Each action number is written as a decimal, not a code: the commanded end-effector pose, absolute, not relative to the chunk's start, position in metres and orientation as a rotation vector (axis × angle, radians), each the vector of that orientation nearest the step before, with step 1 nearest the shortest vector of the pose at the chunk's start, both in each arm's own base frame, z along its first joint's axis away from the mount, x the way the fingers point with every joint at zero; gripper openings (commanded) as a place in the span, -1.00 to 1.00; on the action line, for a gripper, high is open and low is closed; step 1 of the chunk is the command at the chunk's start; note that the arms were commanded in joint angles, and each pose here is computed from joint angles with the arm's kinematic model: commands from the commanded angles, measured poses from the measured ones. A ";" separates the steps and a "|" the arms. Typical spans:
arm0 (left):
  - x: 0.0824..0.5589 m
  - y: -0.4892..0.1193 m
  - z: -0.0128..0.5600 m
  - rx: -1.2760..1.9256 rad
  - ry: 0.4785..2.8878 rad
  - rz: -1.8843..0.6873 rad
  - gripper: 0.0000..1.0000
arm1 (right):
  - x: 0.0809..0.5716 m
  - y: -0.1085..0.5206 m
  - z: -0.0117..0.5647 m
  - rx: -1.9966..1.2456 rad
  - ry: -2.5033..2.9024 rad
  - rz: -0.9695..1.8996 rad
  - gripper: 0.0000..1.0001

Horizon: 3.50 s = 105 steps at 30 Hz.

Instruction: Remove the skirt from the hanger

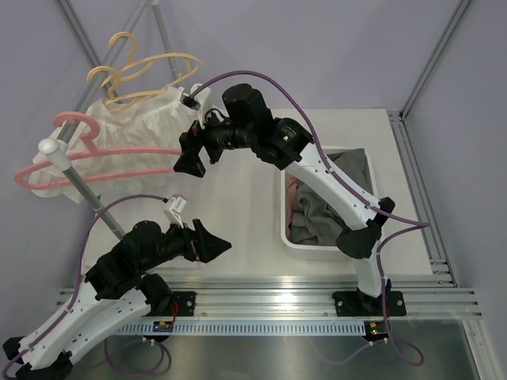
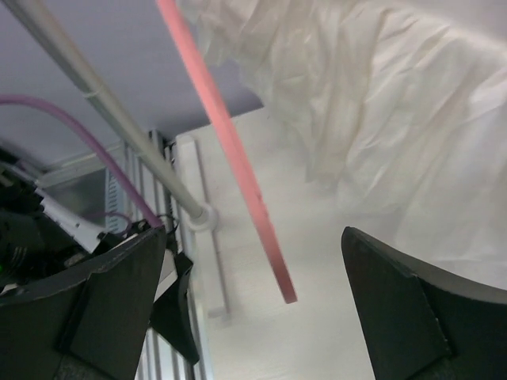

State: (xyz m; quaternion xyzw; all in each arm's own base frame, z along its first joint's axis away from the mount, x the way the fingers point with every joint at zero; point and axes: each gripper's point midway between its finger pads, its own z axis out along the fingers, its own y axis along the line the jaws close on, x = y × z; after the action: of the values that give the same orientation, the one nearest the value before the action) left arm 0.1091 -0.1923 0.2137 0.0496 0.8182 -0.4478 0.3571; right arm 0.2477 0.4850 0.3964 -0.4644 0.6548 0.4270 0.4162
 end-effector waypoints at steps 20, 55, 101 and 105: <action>0.099 -0.203 0.213 0.176 2.075 -1.267 0.98 | 0.369 0.477 0.437 -1.077 1.241 1.067 0.99; 0.095 -0.212 0.179 0.156 2.151 -1.316 0.98 | 0.459 0.476 0.406 -0.982 1.186 0.828 0.99; 0.099 -0.213 0.172 0.144 2.170 -1.296 0.98 | 0.403 0.442 0.420 -1.028 1.201 0.850 0.93; 0.099 -0.213 0.172 0.140 2.171 -1.297 0.98 | 0.421 0.448 0.418 -1.024 1.200 0.825 0.99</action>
State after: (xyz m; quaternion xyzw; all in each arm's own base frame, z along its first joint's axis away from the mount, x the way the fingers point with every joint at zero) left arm 0.0998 -0.2089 0.1651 0.0498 0.8298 -0.4700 0.2966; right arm 0.3991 0.4445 0.4269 -0.4475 0.5127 0.3911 0.6196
